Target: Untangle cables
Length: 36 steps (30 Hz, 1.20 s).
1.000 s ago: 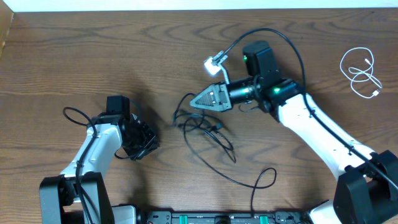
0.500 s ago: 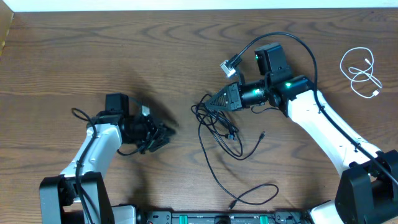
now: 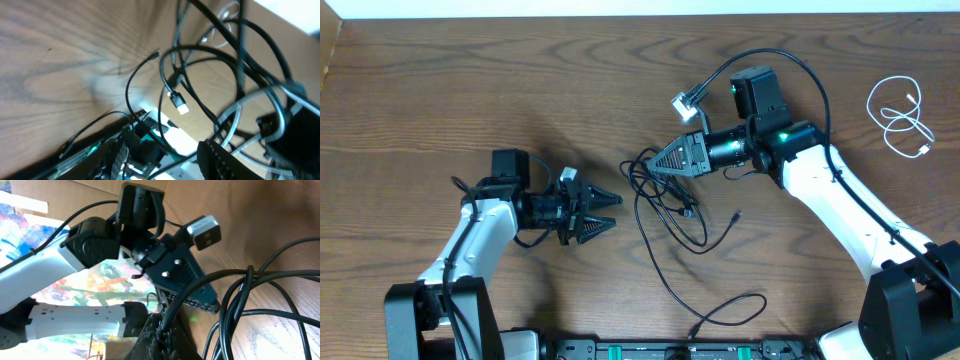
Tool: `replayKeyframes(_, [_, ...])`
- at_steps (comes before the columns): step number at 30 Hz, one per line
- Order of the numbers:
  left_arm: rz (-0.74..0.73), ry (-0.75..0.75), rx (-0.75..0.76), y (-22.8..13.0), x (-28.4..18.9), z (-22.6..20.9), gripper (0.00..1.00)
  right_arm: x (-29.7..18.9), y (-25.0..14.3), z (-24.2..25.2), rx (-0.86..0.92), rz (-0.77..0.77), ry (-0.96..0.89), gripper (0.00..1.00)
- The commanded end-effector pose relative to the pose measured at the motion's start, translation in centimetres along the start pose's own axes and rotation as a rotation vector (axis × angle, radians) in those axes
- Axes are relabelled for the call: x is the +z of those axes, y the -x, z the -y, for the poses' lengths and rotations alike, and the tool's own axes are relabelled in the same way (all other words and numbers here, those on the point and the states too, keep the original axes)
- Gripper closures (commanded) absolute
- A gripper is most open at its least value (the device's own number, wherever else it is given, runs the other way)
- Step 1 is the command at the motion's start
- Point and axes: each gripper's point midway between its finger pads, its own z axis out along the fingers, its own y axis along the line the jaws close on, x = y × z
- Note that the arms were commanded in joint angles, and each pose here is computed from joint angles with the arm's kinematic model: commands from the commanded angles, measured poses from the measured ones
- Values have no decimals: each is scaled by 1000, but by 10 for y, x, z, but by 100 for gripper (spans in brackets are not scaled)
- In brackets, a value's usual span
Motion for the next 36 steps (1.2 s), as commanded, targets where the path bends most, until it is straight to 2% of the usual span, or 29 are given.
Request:
replayKeyframes(1, [42, 40, -197, 7, 1, -6, 48, 1, -4, -21, -41, -28, 67, 99])
replayKeyframes(13, [167, 70, -127, 34, -2, -6, 45, 11, -15, -34, -51, -76, 116, 99])
replayKeyframes(22, [214, -22, -216, 50, -4, 18, 39, 10, -17, -38, -51, -87, 139, 99])
replayKeyframes(30, [223, -39, -213, 53, -5, 23, 39, 10, -17, -38, -51, -87, 139, 99])
replayKeyframes(33, [222, -39, -212, 53, -5, 23, 44, 10, -16, -38, -54, -86, 139, 99])
replayKeyframes(36, [212, -32, -201, 50, 0, 24, 44, 10, -17, -38, -54, -87, 140, 99])
